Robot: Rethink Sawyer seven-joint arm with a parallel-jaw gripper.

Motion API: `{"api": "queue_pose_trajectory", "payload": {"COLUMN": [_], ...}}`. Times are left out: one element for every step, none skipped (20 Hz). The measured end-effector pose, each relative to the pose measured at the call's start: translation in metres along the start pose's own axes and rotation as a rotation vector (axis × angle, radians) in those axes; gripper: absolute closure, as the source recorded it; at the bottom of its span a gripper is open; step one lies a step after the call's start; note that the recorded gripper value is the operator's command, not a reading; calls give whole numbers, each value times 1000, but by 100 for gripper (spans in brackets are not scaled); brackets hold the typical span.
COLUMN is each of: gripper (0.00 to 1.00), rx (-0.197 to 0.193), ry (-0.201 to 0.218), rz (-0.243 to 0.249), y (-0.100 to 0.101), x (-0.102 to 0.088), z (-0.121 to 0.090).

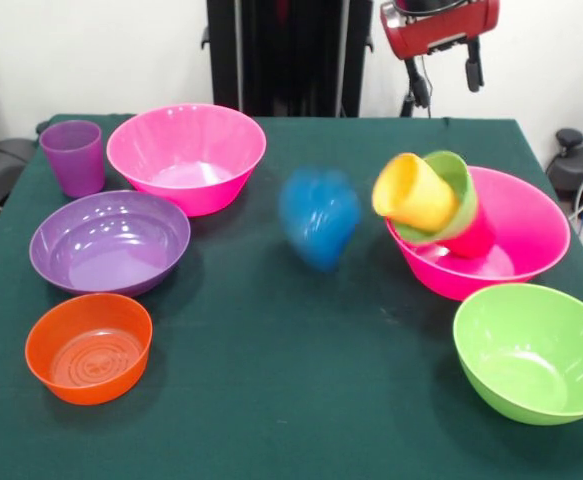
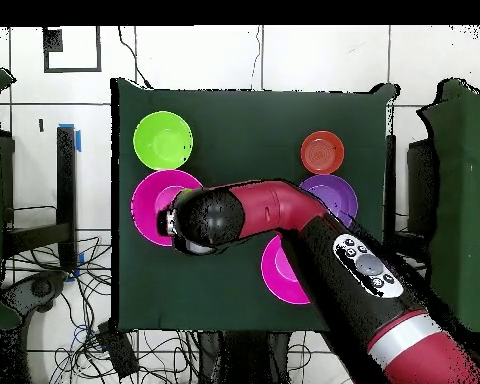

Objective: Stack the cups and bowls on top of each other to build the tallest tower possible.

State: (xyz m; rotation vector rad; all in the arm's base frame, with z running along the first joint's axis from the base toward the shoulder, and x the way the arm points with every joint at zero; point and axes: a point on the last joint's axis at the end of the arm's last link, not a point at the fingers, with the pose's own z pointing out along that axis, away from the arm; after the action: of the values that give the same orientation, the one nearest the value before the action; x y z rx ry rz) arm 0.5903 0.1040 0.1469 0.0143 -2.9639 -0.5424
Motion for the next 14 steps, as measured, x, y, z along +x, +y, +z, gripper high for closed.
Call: {"api": "queue_pose_trajectory", "payload": {"gripper": [0, 0, 0, 0, 0, 0, 0, 0, 0, 0, 0, 0, 0, 0], "rx": [0, 0, 0, 0, 0, 0, 0, 0, 0, 1, 1, 1, 1, 1], "ry": [0, 1, 2, 3, 4, 4, 4, 4, 4, 4, 4, 4, 4, 4], "rz": [-2, -3, -5, -7, -7, -8, -9, -9, -9, -9, -9, -9, -9, -9], "y": [1, 2, 3, 4, 5, 5, 6, 6, 6, 6, 6, 6, 6, 5], "x": [0, 0, 0, 1, 1, 1, 1, 1, 1, 1, 1, 1, 1, 1], "z": [0, 1, 1, 2, 2, 2, 3, 3, 3, 3, 3, 3, 3, 3]}}
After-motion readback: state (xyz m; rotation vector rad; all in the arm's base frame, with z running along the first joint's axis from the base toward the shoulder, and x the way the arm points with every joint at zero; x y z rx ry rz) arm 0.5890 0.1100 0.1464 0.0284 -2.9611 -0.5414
